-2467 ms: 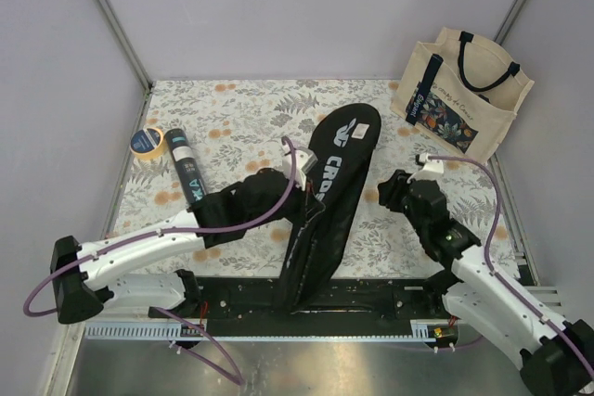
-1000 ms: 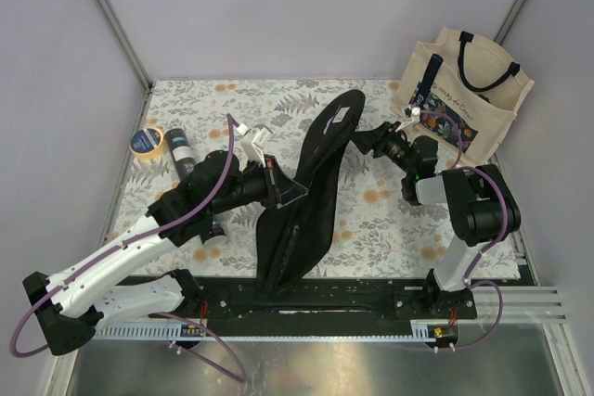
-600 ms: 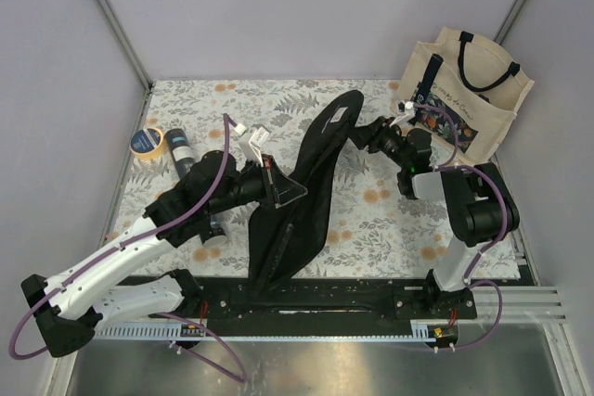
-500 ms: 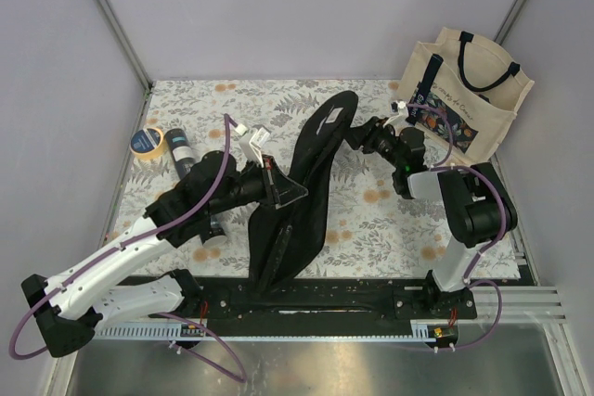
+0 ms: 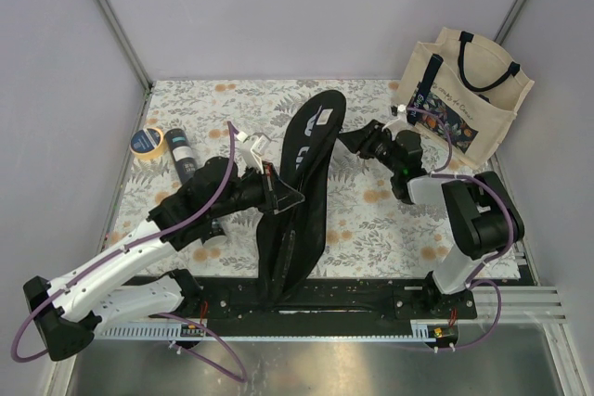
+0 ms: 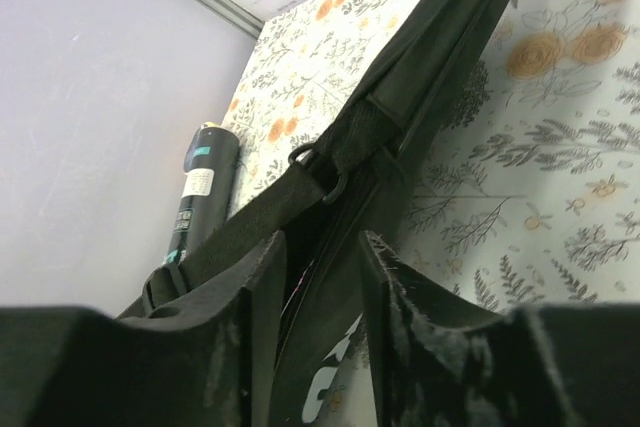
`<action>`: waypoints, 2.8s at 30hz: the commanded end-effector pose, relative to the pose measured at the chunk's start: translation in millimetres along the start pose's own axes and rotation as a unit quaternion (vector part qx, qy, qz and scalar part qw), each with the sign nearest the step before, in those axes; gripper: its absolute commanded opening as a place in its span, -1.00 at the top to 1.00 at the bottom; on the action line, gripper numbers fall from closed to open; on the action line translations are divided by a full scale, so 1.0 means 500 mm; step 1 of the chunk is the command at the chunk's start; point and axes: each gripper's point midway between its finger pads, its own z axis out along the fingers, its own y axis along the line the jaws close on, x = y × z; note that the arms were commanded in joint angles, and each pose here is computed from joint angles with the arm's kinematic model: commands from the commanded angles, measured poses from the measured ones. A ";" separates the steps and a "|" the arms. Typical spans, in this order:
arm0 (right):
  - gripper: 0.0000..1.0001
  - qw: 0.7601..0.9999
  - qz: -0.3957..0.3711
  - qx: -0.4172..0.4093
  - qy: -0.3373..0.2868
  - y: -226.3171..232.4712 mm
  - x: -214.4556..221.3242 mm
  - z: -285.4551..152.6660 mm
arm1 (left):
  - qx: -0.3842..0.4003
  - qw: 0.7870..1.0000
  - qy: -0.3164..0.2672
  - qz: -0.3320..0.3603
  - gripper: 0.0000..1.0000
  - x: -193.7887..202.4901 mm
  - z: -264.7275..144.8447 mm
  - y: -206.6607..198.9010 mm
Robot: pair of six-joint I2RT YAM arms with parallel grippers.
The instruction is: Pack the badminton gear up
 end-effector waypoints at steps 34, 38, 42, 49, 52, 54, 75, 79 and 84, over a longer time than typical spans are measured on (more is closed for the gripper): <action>1.00 0.986 0.155 -0.057 0.003 0.177 0.045 -0.048 | -0.037 0.989 0.056 0.132 -0.11 0.057 0.072 0.082; 1.00 0.983 0.172 -0.064 -0.009 0.197 0.032 -0.061 | -0.135 0.977 0.007 0.165 -0.25 0.007 0.060 0.143; 1.00 0.982 0.180 -0.047 -0.013 0.197 0.030 -0.068 | -0.152 0.970 0.029 0.186 -0.27 0.033 0.078 0.156; 1.00 0.980 0.191 -0.044 -0.021 0.203 0.023 -0.079 | -0.222 0.949 0.048 0.220 -0.28 0.078 0.084 0.199; 1.00 0.982 0.184 -0.039 -0.022 0.206 0.020 -0.079 | -0.240 0.941 0.045 0.237 -0.36 0.081 0.075 0.199; 1.00 0.982 0.183 -0.034 -0.022 0.205 0.020 -0.079 | -0.239 0.938 0.046 0.248 -0.39 0.086 0.073 0.191; 1.00 0.981 0.192 -0.015 -0.026 0.205 0.014 -0.088 | -0.263 0.930 0.086 0.244 -0.36 0.176 0.072 0.240; 1.00 0.981 0.191 -0.008 -0.026 0.199 0.017 -0.091 | -0.265 0.929 0.087 0.244 -0.35 0.178 0.074 0.243; 1.00 0.981 0.191 -0.005 -0.026 0.194 0.021 -0.092 | -0.267 0.927 0.090 0.246 0.08 0.181 0.073 0.245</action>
